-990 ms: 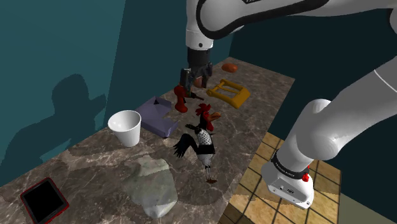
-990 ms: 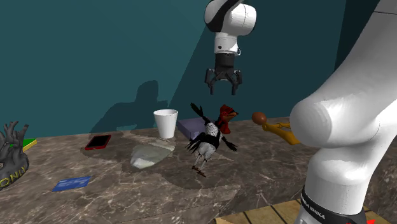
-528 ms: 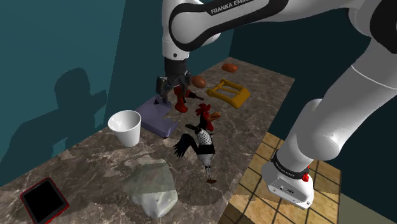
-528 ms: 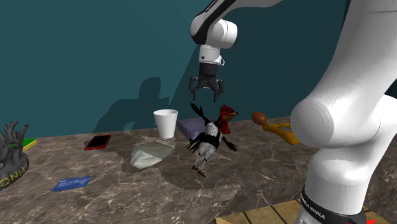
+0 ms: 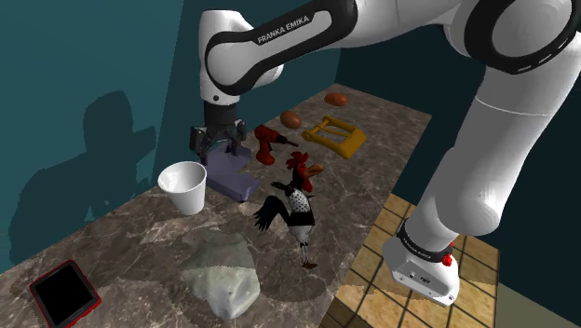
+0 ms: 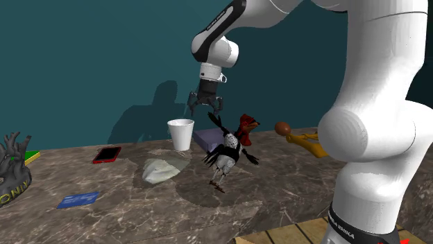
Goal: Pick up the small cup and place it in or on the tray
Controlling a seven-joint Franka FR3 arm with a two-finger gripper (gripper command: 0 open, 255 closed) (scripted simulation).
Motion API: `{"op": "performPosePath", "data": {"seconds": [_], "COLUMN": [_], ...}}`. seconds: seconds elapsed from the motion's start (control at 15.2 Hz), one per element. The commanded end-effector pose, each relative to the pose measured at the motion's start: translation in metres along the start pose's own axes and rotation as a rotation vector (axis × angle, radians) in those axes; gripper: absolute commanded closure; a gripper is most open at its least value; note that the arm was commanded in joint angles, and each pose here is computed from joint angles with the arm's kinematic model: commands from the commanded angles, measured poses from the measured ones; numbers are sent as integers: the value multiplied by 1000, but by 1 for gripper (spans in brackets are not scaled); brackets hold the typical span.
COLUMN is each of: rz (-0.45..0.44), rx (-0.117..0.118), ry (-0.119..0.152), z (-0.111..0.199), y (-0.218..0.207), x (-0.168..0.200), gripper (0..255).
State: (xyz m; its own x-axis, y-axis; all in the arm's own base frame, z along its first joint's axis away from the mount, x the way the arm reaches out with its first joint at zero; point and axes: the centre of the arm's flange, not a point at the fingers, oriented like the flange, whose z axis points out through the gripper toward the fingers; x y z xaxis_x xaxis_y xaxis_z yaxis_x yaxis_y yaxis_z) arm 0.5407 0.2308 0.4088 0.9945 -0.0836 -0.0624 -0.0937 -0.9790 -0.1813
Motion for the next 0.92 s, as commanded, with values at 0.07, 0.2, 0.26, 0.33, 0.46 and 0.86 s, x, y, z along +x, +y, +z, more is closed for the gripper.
{"op": "performPosePath", "data": {"seconds": [0.07,0.2,0.26,0.33,0.46,0.86], "rz": [9,11,11,11,11,11], "rx": [28,35,35,35,35,35], "ry": [2,3,3,3,3,3], "z": [17,26,32,37,47,61], "y": [-24,-30,-30,-30,-31,-31], "x": [24,29,29,29,30,30], "gripper": [0,0,0,0,0,0]}}
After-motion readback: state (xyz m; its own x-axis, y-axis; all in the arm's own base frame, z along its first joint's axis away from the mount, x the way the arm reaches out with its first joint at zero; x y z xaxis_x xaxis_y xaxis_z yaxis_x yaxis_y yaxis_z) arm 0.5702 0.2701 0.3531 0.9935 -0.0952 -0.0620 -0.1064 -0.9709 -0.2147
